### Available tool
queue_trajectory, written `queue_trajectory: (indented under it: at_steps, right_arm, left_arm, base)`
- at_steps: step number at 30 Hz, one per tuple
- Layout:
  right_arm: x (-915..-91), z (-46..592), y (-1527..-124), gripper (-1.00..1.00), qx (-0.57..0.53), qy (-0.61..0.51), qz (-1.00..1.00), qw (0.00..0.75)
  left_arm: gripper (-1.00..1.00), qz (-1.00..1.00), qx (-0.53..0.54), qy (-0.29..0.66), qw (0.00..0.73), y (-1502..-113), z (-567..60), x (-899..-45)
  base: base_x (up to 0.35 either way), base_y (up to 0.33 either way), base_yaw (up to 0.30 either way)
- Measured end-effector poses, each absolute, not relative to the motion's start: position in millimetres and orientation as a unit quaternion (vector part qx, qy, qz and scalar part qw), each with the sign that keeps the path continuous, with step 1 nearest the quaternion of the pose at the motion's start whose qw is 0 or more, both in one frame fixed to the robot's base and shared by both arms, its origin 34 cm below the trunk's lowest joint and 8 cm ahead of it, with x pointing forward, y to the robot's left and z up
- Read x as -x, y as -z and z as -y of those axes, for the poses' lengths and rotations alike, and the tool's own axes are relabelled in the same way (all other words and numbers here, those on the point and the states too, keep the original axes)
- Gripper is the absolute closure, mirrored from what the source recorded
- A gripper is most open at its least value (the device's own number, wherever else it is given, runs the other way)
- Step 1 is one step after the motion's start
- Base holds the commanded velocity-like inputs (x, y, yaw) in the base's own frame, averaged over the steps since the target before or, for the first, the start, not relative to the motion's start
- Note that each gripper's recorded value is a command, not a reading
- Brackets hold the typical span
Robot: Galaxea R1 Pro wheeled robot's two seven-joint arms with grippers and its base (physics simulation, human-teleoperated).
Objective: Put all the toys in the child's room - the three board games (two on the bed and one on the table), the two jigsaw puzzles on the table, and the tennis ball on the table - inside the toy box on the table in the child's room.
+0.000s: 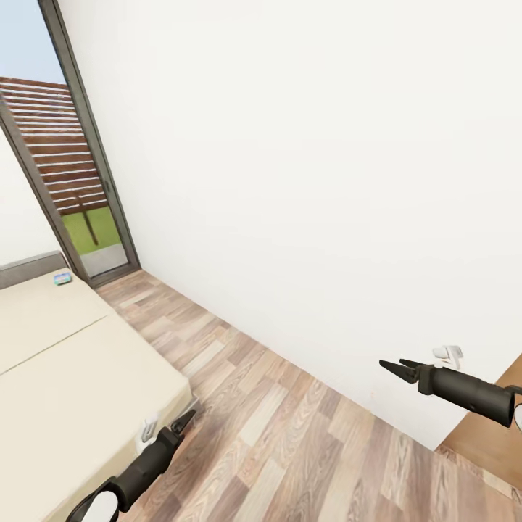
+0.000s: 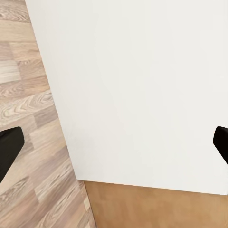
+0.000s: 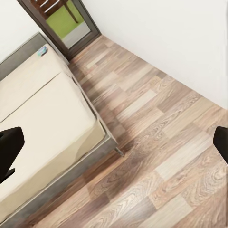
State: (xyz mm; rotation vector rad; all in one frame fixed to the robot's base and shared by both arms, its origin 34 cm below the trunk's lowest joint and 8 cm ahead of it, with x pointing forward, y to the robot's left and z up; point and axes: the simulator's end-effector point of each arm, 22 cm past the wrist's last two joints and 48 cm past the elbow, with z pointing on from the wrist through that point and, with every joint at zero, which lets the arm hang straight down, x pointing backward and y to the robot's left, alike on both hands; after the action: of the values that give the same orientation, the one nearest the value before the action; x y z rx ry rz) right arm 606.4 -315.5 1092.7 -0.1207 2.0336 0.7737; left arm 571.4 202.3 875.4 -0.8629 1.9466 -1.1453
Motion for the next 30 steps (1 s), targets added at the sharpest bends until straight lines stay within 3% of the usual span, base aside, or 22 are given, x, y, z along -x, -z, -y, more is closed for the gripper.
queue_trajectory:
  at_steps: [18, 30]
  right_arm:
    - [-606.2, 315.0, -1092.4, -1.00, 0.050, -0.315, -0.827, 0.463]
    - [-607.7, 315.1, -1097.7, -1.00, 0.054, -0.312, -0.822, 0.473]
  left_arm:
    - [-1.00, -0.754, 0.332, 0.442, 0.354, -875.0, -201.7, -571.1]
    - [-1.00, -0.754, 0.330, 0.443, 0.356, -877.2, -200.8, -571.5]
  base:
    - [0.236, -0.231, 0.023]
    - [0.232, -0.249, 0.170]
